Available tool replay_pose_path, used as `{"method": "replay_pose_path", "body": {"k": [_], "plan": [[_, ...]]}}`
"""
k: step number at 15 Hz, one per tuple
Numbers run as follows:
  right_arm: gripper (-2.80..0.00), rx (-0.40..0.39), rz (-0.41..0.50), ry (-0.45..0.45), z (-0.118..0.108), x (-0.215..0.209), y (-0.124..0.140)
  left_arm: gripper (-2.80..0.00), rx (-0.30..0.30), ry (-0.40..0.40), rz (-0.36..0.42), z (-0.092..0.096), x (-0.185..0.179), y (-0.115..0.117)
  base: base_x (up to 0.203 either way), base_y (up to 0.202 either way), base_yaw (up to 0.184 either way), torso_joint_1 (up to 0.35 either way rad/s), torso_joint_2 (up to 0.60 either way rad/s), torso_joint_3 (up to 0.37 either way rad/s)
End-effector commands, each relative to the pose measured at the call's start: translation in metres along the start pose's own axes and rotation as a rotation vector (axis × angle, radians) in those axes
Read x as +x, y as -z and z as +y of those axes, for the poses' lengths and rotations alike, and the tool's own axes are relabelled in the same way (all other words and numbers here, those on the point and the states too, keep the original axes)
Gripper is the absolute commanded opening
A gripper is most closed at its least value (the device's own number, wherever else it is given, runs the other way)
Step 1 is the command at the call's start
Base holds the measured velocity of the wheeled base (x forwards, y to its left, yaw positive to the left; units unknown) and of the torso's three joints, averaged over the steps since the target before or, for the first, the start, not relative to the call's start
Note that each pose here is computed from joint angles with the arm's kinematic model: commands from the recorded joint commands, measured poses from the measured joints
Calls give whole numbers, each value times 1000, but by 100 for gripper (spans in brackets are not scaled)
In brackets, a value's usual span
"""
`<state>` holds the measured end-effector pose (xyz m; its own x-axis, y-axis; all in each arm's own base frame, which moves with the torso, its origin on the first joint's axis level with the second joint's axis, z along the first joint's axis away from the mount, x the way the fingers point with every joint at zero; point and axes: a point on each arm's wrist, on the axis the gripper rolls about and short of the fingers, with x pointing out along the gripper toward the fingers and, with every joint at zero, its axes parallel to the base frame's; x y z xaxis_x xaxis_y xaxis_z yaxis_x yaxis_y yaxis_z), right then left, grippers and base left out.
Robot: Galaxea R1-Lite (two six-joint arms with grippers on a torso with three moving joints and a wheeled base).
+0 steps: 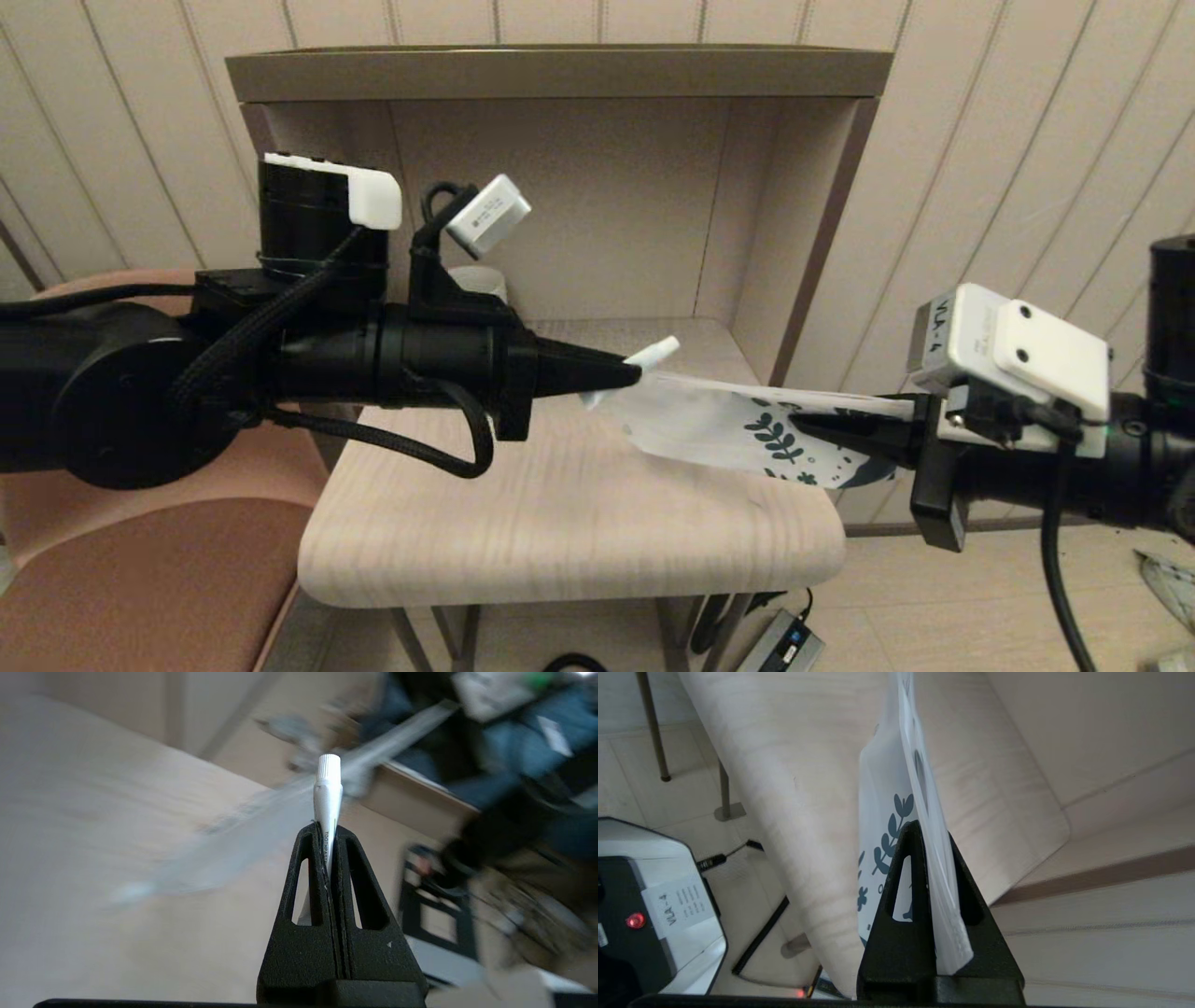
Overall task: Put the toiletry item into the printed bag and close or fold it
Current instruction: Place the toothpaste in the storage bag
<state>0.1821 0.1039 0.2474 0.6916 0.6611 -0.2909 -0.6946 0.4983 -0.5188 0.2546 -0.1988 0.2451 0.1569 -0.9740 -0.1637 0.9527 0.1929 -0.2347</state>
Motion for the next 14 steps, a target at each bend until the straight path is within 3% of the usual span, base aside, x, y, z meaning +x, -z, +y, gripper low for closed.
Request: {"method": "replay_pose_path", "body": {"k": [1,4,8,14], "plan": [[-280,2,17,-18,2,5,5,-280,-18,50,23,1,7,7,0,0,0,0,0,0],[-280,1,13,-16,4,11,10,-280,-17,75,27,-2,5,8,0,0,0,0,0,0],[-280,-1,-1,-16,3,12,8,-280,50,103,57,-6,12,20,0,0,0,0,0,0],[-280,-9,-23,-56,13,12,3,-280,68,106,78,6,26,27,0,0,0,0,0,0]]}}
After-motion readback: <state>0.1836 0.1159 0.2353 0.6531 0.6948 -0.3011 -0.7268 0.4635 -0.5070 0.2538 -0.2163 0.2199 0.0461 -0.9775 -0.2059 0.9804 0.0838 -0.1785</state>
